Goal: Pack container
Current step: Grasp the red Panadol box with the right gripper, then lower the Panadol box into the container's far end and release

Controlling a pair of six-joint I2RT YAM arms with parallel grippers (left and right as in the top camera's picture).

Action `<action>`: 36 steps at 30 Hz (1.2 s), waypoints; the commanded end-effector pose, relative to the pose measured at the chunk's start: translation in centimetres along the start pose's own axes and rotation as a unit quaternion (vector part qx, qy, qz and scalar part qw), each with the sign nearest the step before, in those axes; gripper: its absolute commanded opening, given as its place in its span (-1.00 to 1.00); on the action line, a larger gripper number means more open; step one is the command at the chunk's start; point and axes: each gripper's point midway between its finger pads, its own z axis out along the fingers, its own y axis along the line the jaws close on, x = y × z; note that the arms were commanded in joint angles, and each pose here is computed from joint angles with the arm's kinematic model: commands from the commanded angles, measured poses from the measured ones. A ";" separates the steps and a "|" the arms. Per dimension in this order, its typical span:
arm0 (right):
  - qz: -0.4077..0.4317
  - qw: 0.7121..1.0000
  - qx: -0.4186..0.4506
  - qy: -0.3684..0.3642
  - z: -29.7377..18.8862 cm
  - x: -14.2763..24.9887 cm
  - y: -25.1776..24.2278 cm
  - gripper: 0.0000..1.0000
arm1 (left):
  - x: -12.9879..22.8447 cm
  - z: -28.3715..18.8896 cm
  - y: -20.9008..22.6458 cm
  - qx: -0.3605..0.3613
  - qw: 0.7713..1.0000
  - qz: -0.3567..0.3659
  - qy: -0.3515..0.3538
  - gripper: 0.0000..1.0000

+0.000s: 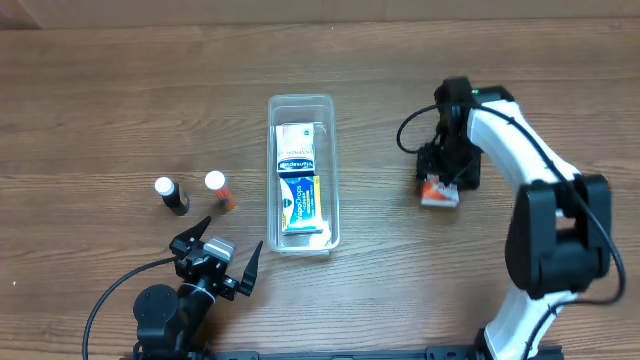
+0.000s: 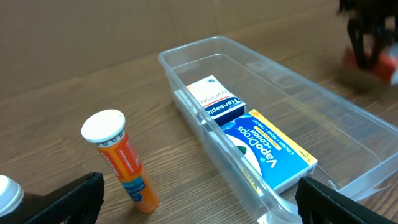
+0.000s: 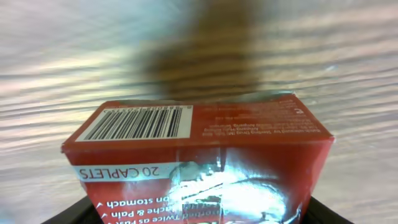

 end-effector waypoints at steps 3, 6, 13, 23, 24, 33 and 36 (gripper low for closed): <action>-0.075 0.968 -0.126 -0.206 -14.5 1.1 10.7 0.42 | 0.1 0.0 0.1 -0.002 1.000 0.005 -0.002 1.00; -0.129 0.944 -0.172 -0.251 -15.7 3.5 18.4 0.43 | 0.1 0.0 0.1 -0.002 1.000 0.005 -0.002 1.00; -0.141 0.944 -0.160 -0.252 -8.0 2.6 26.5 0.49 | 0.1 0.0 0.1 -0.002 1.000 0.005 -0.002 1.00; -0.189 0.920 -0.197 -0.282 -6.7 -0.9 29.4 0.83 | 0.1 0.0 0.1 -0.002 1.000 0.005 -0.002 1.00; -0.189 0.920 -0.197 -0.282 -7.1 -0.8 29.3 0.84 | 0.1 0.0 0.1 -0.002 1.000 0.005 -0.002 1.00; -0.146 0.902 -0.179 -0.365 -18.7 -0.1 22.8 0.89 | 0.1 0.0 0.1 -0.002 1.000 0.005 -0.002 1.00; -0.088 0.906 -0.154 -0.384 -22.4 -0.7 15.9 1.00 | 0.1 0.0 0.1 -0.002 1.000 0.005 -0.002 1.00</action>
